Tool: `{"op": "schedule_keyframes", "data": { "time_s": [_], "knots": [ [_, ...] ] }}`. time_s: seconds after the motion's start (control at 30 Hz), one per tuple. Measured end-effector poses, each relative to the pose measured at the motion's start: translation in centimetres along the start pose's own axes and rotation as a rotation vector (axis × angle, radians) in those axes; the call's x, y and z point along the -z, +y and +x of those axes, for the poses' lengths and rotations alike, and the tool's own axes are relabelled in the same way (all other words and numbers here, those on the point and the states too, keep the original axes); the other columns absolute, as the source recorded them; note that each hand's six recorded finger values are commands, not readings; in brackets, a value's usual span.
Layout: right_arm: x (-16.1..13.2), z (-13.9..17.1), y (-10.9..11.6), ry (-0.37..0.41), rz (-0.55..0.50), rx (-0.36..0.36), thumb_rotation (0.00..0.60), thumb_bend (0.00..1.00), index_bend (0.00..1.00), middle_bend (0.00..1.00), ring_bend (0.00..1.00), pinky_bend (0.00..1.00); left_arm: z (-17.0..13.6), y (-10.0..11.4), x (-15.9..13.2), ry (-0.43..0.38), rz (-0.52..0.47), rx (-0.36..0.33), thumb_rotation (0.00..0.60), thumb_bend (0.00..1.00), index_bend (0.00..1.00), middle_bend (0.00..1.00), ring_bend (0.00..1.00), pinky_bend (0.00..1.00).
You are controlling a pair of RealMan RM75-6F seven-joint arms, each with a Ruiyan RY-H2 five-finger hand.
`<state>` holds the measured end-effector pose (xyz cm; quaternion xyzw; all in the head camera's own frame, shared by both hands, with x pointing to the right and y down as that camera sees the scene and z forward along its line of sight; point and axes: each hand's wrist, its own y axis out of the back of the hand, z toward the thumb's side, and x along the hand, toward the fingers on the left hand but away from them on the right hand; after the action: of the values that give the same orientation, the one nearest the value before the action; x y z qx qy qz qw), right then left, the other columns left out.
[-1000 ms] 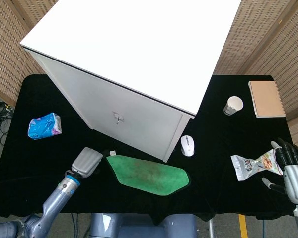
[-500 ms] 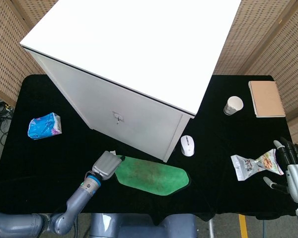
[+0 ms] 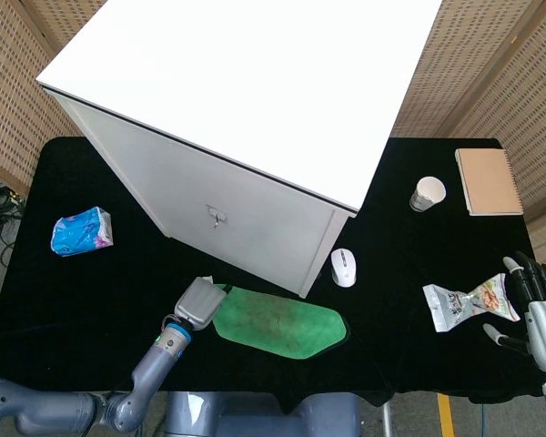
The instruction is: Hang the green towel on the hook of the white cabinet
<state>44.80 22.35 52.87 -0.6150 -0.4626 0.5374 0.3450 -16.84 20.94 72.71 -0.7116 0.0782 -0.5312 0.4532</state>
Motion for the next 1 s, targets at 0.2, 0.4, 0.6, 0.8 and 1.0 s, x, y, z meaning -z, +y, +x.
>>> {"op": "schedule_keyframes", "data": {
  "time_s": [0.2,0.4,0.6,0.8,1.0],
  "knots": [
    [-0.1,0.0,-0.1,0.005,-0.012,-0.009,0.600,0.09,0.03,0.00,0.00,0.00,0.6,-0.1,-0.4,0.018,-0.016,-0.031,0.600,0.14,0.23,0.81,0.65,0.58],
    [-0.1,0.0,-0.2,0.005,-0.012,-0.009,0.600,0.09,0.03,0.00,0.00,0.00,0.9,-0.2,-0.6,0.033,-0.032,-0.044,0.600,0.16,0.26,0.81,0.65,0.58],
    [-0.2,0.0,-0.2,0.005,-0.013,-0.007,0.600,0.09,0.03,0.00,0.00,0.00,1.0,-0.7,-0.8,0.034,-0.033,-0.021,0.600,0.38,0.52,0.81,0.65,0.58],
    [-0.2,0.0,-0.1,0.006,-0.014,-0.005,0.600,0.09,0.03,0.00,0.00,0.00,0.3,0.1,-1.0,0.015,-0.033,-0.062,0.600,0.49,0.62,0.81,0.65,0.58],
    [-0.2,0.0,-0.1,0.004,-0.013,-0.003,0.600,0.09,0.03,0.00,0.00,0.00,-1.2,1.9,0.1,-0.007,-0.023,-0.148,0.600,0.49,0.65,0.81,0.65,0.58]
  ]
}}
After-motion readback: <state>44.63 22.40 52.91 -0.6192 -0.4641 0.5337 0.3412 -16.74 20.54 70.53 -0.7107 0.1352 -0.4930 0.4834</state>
